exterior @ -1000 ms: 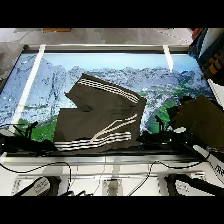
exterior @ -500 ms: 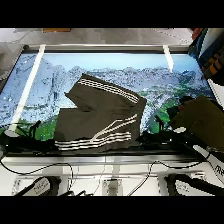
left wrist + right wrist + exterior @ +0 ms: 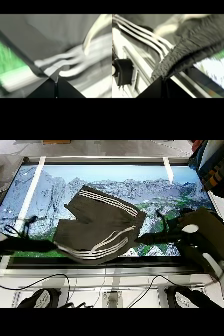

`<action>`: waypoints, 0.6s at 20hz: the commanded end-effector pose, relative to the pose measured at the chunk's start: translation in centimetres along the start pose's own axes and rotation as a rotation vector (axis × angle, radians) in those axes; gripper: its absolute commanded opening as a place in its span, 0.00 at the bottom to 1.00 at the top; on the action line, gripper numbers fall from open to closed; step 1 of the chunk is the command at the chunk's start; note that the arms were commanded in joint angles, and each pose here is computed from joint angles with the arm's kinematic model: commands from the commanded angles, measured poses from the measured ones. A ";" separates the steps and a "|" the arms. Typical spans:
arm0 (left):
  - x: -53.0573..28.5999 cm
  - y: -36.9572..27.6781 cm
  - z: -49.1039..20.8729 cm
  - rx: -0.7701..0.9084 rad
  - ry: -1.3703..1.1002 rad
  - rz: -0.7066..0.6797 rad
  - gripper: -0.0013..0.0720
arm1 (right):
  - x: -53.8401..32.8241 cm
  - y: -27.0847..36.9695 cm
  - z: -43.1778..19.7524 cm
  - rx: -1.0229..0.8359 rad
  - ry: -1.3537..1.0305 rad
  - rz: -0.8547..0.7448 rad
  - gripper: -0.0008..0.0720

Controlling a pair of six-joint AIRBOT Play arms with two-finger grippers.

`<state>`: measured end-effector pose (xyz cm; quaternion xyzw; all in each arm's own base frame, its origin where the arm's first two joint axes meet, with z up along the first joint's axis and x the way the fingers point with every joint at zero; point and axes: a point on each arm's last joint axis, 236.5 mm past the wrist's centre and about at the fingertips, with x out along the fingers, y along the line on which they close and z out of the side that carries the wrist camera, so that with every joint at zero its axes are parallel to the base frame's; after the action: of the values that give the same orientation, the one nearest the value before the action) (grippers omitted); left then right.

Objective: Fold the clothes and pants, and hang the long-sleeved shirts on hangers.

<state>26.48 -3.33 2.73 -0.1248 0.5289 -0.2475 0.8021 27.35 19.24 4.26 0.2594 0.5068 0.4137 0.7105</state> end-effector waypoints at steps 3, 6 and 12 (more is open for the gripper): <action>-13.4 -10.6 11.6 0.339 -0.519 0.059 0.04 | -10.3 11.2 5.4 -0.416 -0.228 -0.233 0.04; -20.5 -14.9 13.2 0.542 -0.714 0.241 0.04 | -16.0 18.8 5.7 -0.568 -0.410 -0.303 0.04; -36.9 -21.7 12.8 0.658 -1.333 0.647 0.04 | -22.6 28.0 6.9 -0.602 -0.777 -0.235 0.04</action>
<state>25.08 -4.94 38.93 0.1196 0.0018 -0.1293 0.9844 22.78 15.61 35.13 0.0717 0.1624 0.3517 0.9191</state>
